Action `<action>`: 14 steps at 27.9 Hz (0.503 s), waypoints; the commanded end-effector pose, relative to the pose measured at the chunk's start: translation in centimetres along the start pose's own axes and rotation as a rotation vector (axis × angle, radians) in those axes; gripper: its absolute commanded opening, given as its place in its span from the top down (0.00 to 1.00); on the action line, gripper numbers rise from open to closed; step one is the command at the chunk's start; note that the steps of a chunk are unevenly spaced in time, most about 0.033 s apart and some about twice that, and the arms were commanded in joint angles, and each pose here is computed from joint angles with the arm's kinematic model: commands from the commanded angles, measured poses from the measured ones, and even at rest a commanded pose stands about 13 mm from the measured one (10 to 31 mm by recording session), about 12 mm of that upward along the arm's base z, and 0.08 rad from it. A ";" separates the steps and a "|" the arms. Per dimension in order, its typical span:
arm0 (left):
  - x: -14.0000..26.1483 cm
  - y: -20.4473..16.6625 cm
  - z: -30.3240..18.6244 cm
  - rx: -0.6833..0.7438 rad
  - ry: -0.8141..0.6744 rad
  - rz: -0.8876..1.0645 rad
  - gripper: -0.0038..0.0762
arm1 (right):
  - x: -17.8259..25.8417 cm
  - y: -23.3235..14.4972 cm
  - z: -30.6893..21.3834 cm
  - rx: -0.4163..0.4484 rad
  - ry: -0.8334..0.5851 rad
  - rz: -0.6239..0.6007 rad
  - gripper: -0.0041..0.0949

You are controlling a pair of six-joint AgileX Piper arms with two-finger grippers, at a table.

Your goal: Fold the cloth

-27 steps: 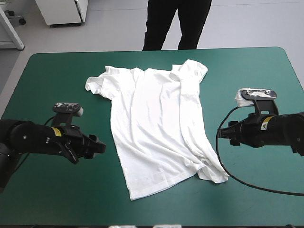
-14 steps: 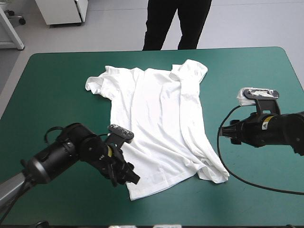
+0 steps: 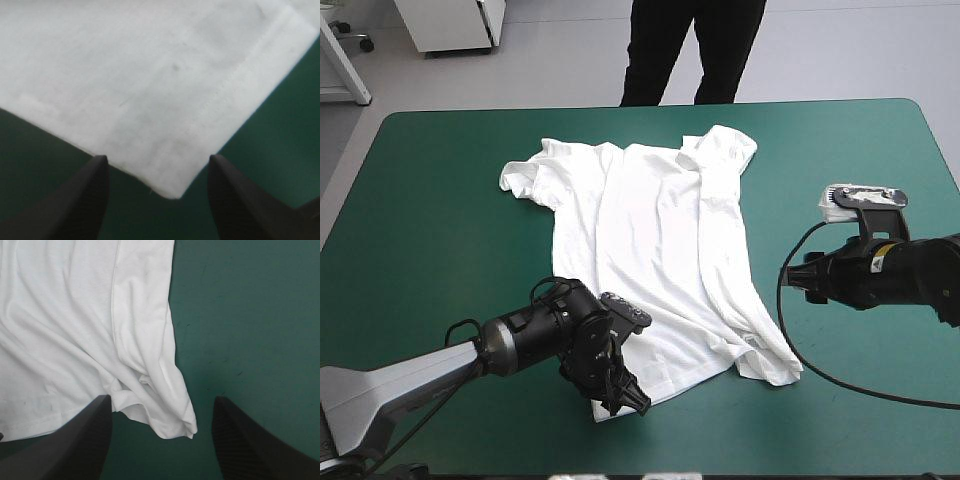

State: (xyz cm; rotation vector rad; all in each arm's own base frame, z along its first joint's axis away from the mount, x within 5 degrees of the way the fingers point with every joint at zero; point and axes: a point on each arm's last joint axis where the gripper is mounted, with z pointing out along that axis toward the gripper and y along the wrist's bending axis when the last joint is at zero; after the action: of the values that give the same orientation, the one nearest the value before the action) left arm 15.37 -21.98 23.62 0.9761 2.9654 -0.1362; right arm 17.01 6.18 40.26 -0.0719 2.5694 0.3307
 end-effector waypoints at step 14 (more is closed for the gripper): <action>1.6 0.1 4.0 0.023 -0.006 -0.059 0.50 | -0.4 0.0 -1.1 -0.005 -0.047 -0.002 0.40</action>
State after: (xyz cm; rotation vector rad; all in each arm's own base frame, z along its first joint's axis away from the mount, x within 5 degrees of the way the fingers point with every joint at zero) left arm 14.22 -20.78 20.19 0.9362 2.9940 -0.1042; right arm 17.01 6.17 40.25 -0.0720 2.5691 0.3281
